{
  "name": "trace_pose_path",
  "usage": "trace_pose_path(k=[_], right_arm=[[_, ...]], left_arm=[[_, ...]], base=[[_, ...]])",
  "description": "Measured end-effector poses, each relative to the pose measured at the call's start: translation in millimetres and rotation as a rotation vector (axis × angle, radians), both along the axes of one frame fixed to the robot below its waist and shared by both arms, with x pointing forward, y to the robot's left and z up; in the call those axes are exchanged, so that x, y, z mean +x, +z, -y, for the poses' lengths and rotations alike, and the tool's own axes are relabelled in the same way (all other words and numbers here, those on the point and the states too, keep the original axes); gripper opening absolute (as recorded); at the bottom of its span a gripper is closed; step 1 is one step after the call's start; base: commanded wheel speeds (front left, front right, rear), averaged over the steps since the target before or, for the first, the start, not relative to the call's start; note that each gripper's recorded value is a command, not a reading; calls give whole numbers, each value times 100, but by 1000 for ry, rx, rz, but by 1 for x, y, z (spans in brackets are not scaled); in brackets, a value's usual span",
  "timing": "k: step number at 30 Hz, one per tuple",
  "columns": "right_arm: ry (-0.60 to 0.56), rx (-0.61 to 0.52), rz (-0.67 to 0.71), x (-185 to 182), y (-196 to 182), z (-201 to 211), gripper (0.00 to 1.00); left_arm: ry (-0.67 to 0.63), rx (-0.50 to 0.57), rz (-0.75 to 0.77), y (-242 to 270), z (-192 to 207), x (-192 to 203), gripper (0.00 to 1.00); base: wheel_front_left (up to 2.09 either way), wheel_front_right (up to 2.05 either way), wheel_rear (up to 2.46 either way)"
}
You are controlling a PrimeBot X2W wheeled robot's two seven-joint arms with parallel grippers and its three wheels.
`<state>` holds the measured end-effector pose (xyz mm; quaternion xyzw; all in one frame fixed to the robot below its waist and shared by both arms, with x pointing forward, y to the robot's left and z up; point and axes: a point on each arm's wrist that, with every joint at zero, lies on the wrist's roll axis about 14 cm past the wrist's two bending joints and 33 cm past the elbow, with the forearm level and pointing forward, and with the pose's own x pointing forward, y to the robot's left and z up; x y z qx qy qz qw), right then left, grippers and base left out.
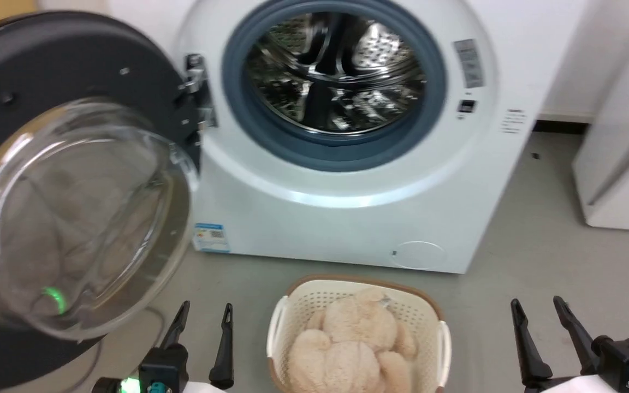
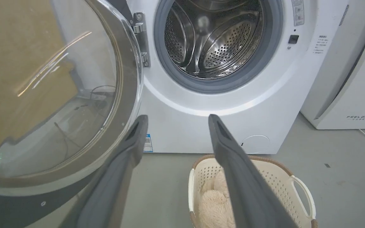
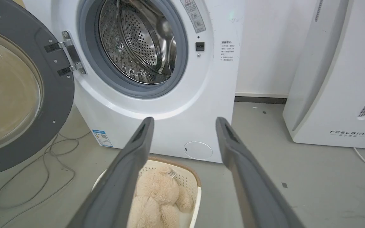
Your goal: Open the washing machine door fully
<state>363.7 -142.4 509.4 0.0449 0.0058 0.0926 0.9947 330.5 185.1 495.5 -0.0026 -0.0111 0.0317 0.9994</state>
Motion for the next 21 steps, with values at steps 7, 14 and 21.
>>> trace_pose_path(k=[7,14,21], right_arm=[[-79,-19,-5,-16,0,26,100],[-112,-29,-9,-25,-1,37,100],[-121,-30,-20,-27,-3,39,100]], left_arm=[[-83,43,-1,4,18,15,100],[-117,48,-5,5,27,21,100],[-130,32,-13,2,31,22,100]], base=[[0,0,0],[0,0,0],[0,0,0]])
